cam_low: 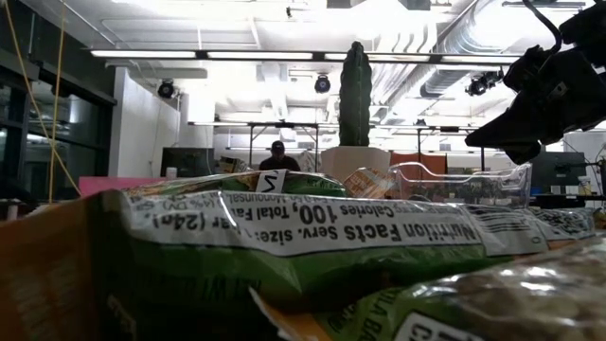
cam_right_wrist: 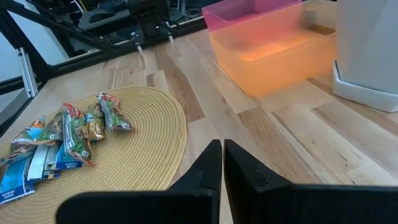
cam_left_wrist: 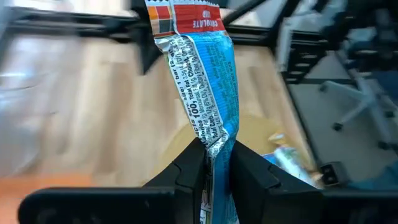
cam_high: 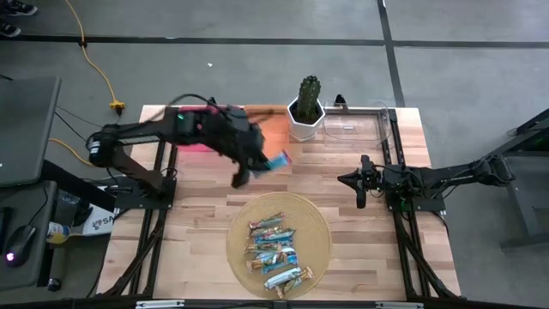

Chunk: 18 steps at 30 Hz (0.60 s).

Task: Pick and place Granola Bars by type
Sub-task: Put the red granola bar into the pink bin

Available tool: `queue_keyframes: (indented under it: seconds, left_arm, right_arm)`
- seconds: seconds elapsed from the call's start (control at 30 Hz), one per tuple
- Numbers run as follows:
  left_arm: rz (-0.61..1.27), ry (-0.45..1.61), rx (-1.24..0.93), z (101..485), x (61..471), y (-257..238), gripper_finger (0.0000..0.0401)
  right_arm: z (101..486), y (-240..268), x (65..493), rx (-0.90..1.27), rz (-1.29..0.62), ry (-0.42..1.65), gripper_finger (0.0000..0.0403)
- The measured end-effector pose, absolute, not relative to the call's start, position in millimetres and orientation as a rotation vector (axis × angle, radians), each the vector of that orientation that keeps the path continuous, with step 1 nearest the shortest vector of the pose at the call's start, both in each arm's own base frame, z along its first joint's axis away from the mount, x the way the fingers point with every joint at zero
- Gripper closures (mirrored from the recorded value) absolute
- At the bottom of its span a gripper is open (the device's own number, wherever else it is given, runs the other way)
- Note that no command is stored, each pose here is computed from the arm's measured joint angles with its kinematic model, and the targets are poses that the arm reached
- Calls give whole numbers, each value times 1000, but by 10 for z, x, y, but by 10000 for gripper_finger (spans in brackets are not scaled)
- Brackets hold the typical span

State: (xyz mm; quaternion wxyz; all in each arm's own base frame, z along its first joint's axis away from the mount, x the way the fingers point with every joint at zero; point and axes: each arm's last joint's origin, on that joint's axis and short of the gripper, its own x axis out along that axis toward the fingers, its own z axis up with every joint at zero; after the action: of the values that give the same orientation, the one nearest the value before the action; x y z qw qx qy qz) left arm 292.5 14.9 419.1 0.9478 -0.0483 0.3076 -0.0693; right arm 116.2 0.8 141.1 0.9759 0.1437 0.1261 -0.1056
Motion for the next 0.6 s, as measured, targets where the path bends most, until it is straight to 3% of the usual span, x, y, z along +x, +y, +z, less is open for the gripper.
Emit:
queue_keyframes:
  seconds: [0.33, 0.6]
  left_arm:
    - [174, 564, -60, 4473, 2060, 582, 342]
    - [533, 503, -50, 4374, 1600, 834, 342]
  right_arm:
    - [1411, 8, 1162, 290, -213, 254, 402]
    - [1411, 8, 1161, 290, -212, 254, 402]
